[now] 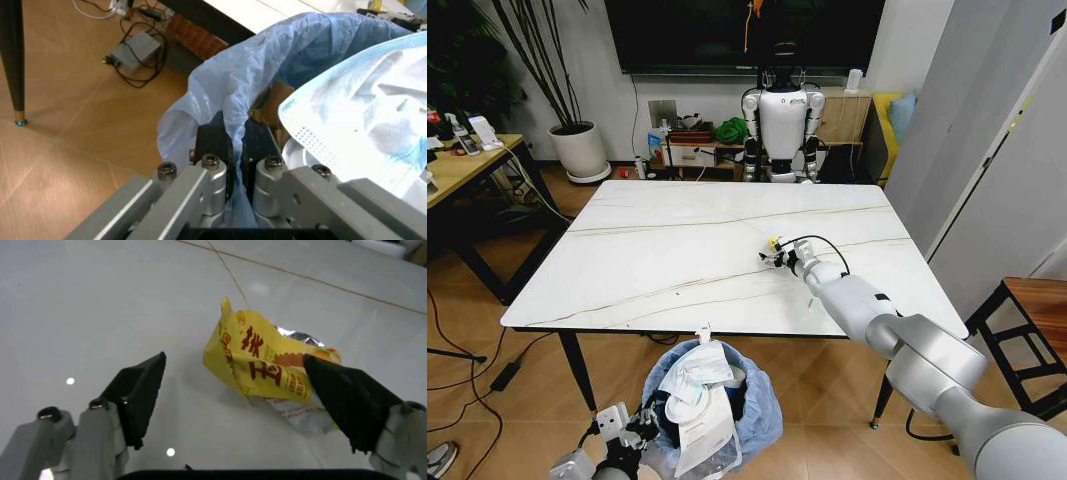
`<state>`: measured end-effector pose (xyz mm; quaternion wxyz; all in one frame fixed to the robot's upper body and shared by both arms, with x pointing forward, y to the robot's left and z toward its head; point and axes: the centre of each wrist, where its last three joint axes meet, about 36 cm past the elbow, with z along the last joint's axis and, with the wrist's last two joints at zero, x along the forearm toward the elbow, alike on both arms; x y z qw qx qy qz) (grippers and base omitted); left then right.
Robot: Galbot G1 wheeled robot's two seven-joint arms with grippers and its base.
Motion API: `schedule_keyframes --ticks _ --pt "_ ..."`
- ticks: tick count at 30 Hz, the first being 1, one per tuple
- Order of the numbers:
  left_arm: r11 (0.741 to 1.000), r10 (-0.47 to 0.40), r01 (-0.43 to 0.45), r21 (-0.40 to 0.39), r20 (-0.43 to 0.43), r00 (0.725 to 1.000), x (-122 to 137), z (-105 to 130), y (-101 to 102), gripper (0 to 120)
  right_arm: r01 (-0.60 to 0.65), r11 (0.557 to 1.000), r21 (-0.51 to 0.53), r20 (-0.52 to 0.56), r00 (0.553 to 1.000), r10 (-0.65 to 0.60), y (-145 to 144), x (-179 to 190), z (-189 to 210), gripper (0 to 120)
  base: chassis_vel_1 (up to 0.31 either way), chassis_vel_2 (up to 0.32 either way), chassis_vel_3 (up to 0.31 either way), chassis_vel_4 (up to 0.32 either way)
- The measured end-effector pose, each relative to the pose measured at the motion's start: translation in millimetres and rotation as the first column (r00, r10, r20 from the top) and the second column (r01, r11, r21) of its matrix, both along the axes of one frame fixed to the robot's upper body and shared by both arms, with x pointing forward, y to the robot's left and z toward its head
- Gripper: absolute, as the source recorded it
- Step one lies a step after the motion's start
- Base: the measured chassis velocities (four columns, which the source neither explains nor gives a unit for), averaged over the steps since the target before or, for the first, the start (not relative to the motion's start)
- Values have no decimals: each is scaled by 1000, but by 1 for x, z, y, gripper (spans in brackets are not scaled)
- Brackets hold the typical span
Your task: Pick up the trash bin and place the trash from the table into it.
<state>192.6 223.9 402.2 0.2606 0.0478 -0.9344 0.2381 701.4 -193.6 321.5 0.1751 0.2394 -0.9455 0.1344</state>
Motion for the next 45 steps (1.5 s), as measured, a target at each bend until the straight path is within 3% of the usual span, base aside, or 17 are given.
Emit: schedule_keyframes --ticks 11,14,20,29,36,39,42,45 --pt "1000 -1 1 -1 -4 1000 -1 -2 -1 0 10 1000 -9 -2 1000 -10 -10 0 -1 30 0 0 0 0" --pt "1000 -1 1 -1 -4 1000 -1 -2 -1 0 10 1000 -9 -3 1000 -10 -10 -1 -1 27 0 0 0 0" --pt "1000 -2 2 1 -2 1000 0 -2 -1 0 1 1000 -10 -10 1000 -2 -13 -3 -4 0 0 0 0 0" --pt "1000 -3 3 -3 5 1000 2 -1 -2 0 -20 1000 -5 4 1000 20 -16 -1 4 0 0 0 0 0" --pt "1000 -17 17 1 8 1000 6 0 0 0 -87 994 65 49 995 84 -26 -9 30 0 0 0 0 0" --pt "1000 -24 24 2 6 1000 7 0 1 0 -111 987 118 58 993 105 -44 -23 45 0 0 0 0 0" --pt "999 -32 32 5 1 999 10 0 4 0 -132 973 187 92 989 117 -85 -51 77 0 0 0 0 0" --pt "999 -36 36 3 1 999 11 1 5 0 -169 960 223 113 983 146 -91 -69 91 0 0 0 0 0"
